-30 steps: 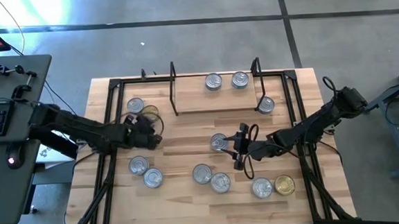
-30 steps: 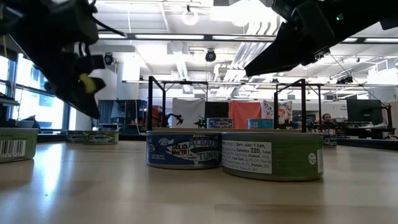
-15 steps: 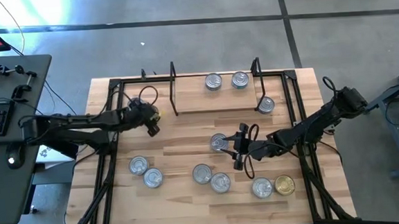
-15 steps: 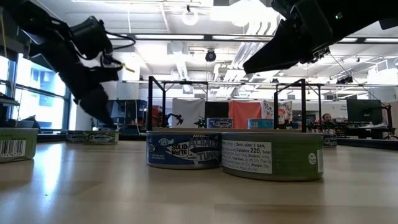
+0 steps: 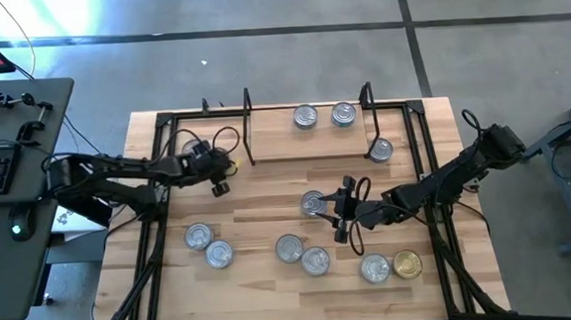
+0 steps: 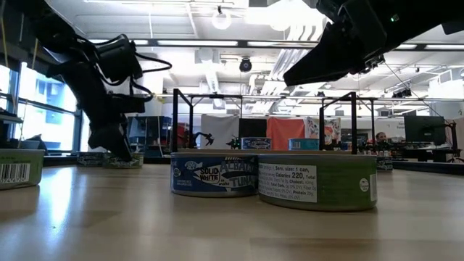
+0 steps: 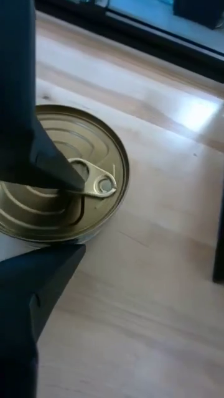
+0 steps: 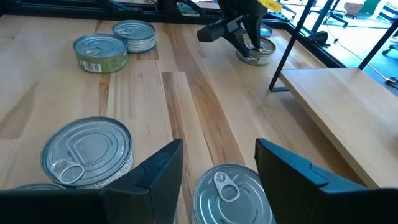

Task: Stack canned seafood by type on shelf
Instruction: Put the green tuna can on the shelf

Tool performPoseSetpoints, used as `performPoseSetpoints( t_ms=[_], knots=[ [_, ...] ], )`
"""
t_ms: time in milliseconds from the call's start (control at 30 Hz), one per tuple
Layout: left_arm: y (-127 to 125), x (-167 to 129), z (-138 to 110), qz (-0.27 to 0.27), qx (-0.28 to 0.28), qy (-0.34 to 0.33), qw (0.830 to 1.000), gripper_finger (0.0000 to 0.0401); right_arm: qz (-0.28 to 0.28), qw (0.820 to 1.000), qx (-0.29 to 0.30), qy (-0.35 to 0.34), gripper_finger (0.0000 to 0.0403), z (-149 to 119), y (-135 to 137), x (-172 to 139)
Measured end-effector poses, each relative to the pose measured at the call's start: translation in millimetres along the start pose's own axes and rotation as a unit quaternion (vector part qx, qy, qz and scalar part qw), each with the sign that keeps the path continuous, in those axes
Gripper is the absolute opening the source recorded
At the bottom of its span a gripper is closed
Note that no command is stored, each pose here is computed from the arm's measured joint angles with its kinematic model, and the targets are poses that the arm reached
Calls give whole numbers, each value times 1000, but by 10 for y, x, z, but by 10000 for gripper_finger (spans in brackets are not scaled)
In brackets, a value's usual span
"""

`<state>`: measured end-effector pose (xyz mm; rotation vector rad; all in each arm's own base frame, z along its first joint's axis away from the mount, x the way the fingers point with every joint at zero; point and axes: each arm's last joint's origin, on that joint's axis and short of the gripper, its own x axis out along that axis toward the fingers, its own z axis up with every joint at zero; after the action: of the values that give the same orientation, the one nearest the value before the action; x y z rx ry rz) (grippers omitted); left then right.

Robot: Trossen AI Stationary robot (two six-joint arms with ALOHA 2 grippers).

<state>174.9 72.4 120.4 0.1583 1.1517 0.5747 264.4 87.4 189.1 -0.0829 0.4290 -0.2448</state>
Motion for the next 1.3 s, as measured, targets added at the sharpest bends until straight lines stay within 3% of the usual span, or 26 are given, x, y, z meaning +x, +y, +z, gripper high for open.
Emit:
performPoseSetpoints(
  t_ms=[300,600,733,900,1167,1300],
  knots=[
    [-281,-119,31,-29,25,-29,999,10,4,1000,2,0,193,-3,21,-13],
    [-764,-426,54,-117,11,-66,991,6,36,999,-13,-13,193,4,184,-167],
    [-965,-641,132,-170,22,-89,981,3,53,998,-15,-28,193,52,236,-293],
    [-1150,-790,258,-215,26,-158,963,1,27,998,-39,-47,193,82,274,-408],
    [-1397,-620,535,-230,21,-277,933,2,12,998,-26,-50,193,78,284,-426],
    [-1498,-497,673,-224,27,-304,926,1,11,998,-26,-50,193,78,283,-426]
  ],
)
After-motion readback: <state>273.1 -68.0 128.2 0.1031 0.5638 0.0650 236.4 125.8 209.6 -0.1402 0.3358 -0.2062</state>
